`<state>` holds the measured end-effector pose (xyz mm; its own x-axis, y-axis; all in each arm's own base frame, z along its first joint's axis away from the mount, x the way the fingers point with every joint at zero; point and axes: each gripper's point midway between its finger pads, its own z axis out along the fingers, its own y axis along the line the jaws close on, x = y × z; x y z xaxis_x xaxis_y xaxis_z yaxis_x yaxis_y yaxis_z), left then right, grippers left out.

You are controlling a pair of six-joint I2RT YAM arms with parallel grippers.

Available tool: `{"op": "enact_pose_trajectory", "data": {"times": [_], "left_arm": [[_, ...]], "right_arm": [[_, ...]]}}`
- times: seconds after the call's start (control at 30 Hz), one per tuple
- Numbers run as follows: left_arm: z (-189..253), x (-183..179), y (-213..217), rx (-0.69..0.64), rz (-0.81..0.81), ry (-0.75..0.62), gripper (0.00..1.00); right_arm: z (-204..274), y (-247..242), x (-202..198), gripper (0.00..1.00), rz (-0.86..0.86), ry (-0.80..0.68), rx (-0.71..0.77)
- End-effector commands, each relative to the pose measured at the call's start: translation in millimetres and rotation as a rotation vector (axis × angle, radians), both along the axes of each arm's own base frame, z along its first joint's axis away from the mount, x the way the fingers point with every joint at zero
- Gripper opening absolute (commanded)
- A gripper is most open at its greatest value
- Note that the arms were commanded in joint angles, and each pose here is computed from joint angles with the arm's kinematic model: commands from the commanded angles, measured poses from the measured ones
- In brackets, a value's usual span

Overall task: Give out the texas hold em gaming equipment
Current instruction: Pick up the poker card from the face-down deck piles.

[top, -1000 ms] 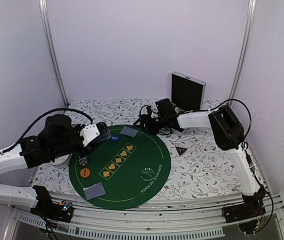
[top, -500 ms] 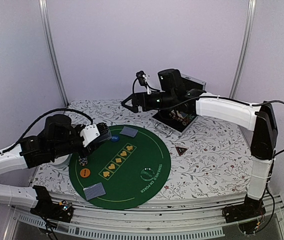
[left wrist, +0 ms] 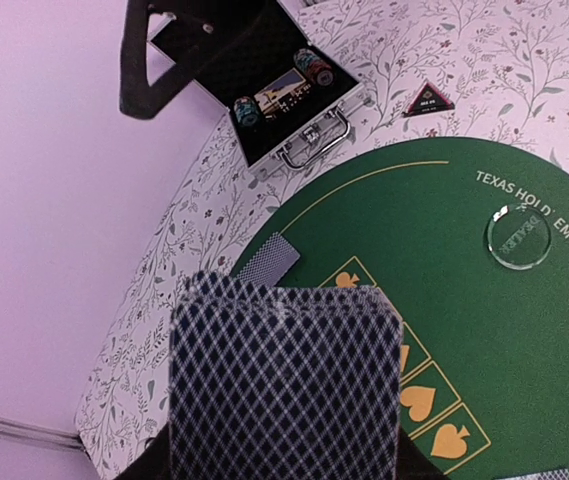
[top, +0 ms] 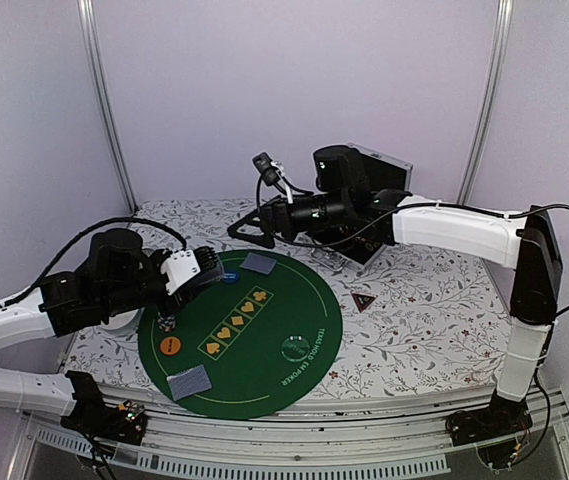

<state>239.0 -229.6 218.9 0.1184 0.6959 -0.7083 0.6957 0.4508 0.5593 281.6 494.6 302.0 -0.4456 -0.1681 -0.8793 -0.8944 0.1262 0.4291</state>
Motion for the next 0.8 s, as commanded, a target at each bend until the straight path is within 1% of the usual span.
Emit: {"op": "enact_pose_trajectory", "data": {"times": [0.0,0.13,0.37,0.47,0.57,0.63,0.77], "left_arm": [[16,-4,-6,-0.044,-0.03,-0.027,0.43],[16,-3,-6,-0.044,-0.025,-0.03,0.43],[17,-3,-7,-0.054,-0.028,-0.037,0.43],[17,-3,-7,-0.055,-0.031,-0.035,0.43],[20,-3,-6,-0.063,-0.029,-0.042,0.42],[23,-4,-5,-0.069,-0.029,-0.051,0.42],[24,-4,-4,-0.07,-0.024,-0.058,0.42]], "right_arm": [[-26,27,-9,0.99,0.074,0.091,-0.025],[-36,43,-18,0.99,0.138,0.113,-0.03],[-59,61,-26,0.99,0.192,0.146,-0.047],[-66,67,-18,0.99,0.165,0.162,-0.056],[-75,67,-7,1.0,0.099,0.166,-0.103],[-81,61,2,0.99,0.044,0.153,-0.144],[-77,42,8,0.96,0.008,0.132,-0.166]]}}
